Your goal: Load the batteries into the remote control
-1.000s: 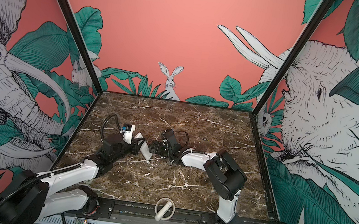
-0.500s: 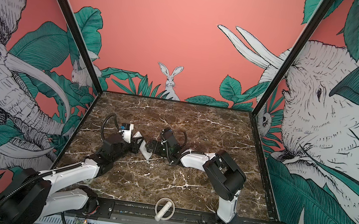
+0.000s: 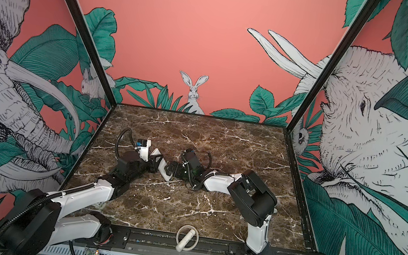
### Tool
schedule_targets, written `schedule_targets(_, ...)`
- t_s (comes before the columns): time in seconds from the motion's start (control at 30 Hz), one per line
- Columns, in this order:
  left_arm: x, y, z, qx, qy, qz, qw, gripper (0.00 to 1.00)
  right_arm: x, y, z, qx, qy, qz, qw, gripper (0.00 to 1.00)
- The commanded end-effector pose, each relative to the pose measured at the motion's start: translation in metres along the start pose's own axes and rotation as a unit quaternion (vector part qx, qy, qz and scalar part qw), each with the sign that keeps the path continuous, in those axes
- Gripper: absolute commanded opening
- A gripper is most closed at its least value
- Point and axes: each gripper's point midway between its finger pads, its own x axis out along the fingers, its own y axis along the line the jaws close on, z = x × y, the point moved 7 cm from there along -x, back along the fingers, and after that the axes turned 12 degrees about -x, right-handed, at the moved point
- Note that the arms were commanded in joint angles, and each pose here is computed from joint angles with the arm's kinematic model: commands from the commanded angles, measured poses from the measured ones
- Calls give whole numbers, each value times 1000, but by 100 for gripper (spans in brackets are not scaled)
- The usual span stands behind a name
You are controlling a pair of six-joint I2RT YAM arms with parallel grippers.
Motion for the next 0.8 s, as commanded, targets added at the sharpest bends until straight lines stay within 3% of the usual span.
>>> schedule_targets(0.0,-1,9,-23,14,63,15,998,0,16,-7,-12,8,26,-21,999,98)
schedule_targets(0.3,-1,-3,-19,26,67,-24,997,0,27,-13,-18,-14,70,-104,992,98)
schedule_targets(0.77,-2,-18,-24,90,83,-29,992,0,9,16,11,-198,133,-221,946,98)
